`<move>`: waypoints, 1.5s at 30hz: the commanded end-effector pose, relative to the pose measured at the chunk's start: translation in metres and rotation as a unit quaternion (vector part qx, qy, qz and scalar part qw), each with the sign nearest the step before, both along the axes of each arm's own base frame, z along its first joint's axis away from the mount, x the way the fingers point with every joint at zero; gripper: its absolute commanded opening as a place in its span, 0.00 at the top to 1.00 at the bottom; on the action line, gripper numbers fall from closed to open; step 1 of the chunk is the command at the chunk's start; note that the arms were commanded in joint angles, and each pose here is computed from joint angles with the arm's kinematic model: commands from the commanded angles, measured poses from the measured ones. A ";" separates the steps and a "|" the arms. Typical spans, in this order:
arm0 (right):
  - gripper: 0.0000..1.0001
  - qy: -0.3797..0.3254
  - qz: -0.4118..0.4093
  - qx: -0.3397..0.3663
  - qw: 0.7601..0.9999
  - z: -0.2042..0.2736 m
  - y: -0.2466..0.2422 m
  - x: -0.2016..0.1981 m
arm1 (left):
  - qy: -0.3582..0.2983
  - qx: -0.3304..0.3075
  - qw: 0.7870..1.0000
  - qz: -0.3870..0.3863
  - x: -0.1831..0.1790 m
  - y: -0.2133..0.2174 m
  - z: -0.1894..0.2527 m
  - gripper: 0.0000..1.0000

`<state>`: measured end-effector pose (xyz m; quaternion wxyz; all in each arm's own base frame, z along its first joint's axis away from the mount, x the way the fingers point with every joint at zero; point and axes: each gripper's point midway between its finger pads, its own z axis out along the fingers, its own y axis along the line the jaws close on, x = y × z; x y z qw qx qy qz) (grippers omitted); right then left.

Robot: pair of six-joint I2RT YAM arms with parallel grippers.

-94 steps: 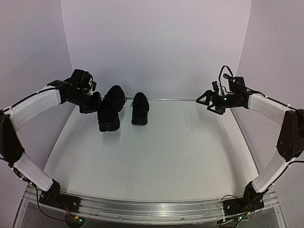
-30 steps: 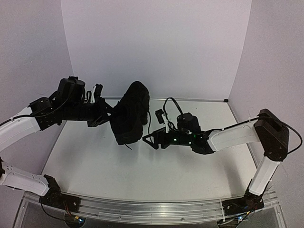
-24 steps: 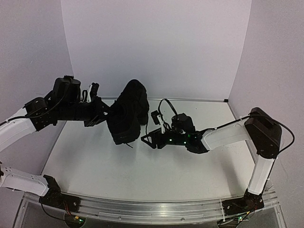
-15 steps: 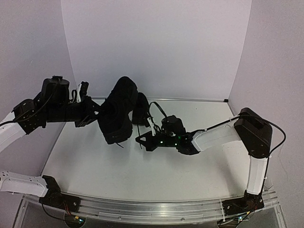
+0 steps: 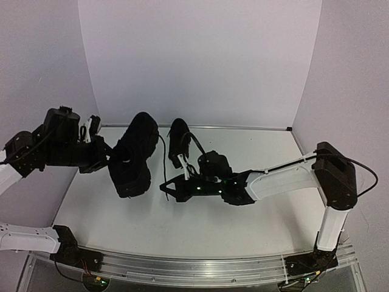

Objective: Tie the shoes

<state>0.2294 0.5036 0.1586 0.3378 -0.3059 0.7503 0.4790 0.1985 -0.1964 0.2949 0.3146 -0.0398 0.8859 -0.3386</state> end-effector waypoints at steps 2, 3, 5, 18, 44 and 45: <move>1.00 0.068 -0.078 -0.002 0.995 0.014 -0.067 -0.012 | 0.010 -0.036 0.999 -0.020 0.008 -0.025 -0.041 1.00; 1.00 0.078 -0.092 -0.002 0.993 0.015 -0.078 -0.014 | 0.013 -0.040 0.999 -0.023 0.011 -0.031 -0.050 1.00; 1.00 0.091 -0.126 -0.001 0.988 0.015 -0.102 -0.017 | 0.024 -0.056 0.998 -0.029 0.017 -0.046 -0.072 1.00; 1.00 0.133 -0.273 -0.032 0.952 0.006 -0.188 -0.012 | 0.040 -0.059 0.993 -0.090 0.015 -0.164 -0.132 1.00; 1.00 0.124 -0.336 -0.084 0.930 0.027 -0.266 0.031 | -0.053 0.036 0.979 -0.192 -0.014 -0.239 -0.110 0.31; 1.00 0.122 -0.334 -0.087 0.931 0.029 -0.267 0.031 | -0.044 0.041 0.982 -0.181 -0.007 -0.226 -0.107 0.30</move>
